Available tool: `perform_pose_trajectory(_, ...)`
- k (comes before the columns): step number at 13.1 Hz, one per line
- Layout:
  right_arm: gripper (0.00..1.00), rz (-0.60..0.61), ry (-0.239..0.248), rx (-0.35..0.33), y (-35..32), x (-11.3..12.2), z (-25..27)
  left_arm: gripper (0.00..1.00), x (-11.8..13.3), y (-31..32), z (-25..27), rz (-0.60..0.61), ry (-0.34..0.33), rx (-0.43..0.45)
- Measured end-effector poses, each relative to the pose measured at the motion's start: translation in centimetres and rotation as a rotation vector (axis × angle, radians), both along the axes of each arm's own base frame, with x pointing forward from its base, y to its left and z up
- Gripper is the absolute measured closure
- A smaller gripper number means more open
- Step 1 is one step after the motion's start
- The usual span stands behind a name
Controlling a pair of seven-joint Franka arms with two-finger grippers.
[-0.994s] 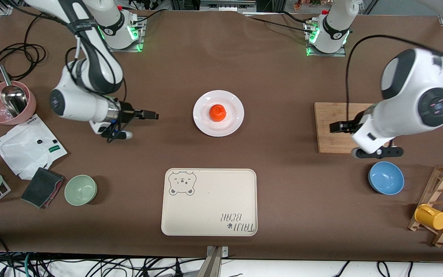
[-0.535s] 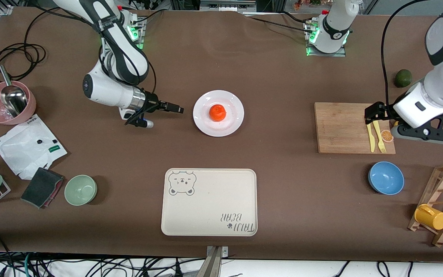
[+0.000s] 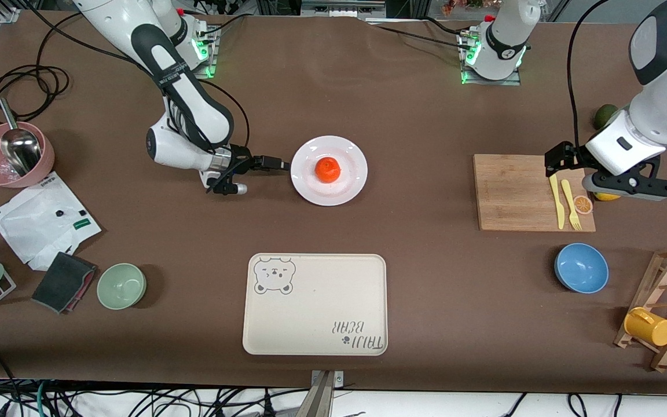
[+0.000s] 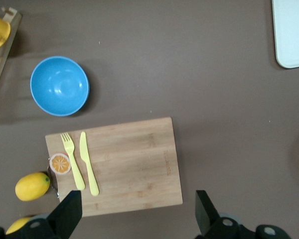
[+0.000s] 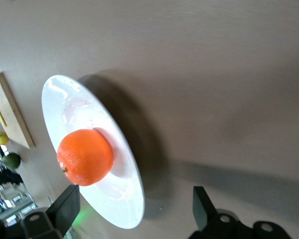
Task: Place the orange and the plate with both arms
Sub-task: 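Grasp the plate rim with the right gripper while the left gripper withdraws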
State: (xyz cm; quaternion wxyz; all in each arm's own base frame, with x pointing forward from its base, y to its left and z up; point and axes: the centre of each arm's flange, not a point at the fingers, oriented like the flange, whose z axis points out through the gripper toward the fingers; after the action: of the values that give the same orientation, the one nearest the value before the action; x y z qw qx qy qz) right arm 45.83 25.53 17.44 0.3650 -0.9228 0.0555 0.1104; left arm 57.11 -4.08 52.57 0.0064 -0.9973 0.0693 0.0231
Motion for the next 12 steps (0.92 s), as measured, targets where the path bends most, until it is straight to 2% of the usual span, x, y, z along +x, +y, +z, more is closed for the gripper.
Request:
perform_pose_trajectory(3, 0.00, 0.098, -0.068, 0.018, 0.4, -0.5, -1.0, 0.00, -0.2, 0.5, 0.2, 0.008, 0.005, 0.000)
perform_pose_trajectory(9, 0.01, 0.134, -0.083, 0.033, 1.8, 0.0, -2.5, 0.00, -0.2, 1.1, 0.1, 0.016, 0.008, 0.000)
perform_pose_trajectory(11, 0.04, 0.140, -0.086, 0.034, 2.2, 0.0, -2.6, 0.00, -0.2, 1.2, 0.1, 0.017, 0.008, 0.000)
perform_pose_trajectory(12, 0.10, 0.144, -0.089, 0.036, 2.6, 0.1, -2.6, 0.00, -0.2, 1.2, 0.1, 0.017, 0.008, 0.000)
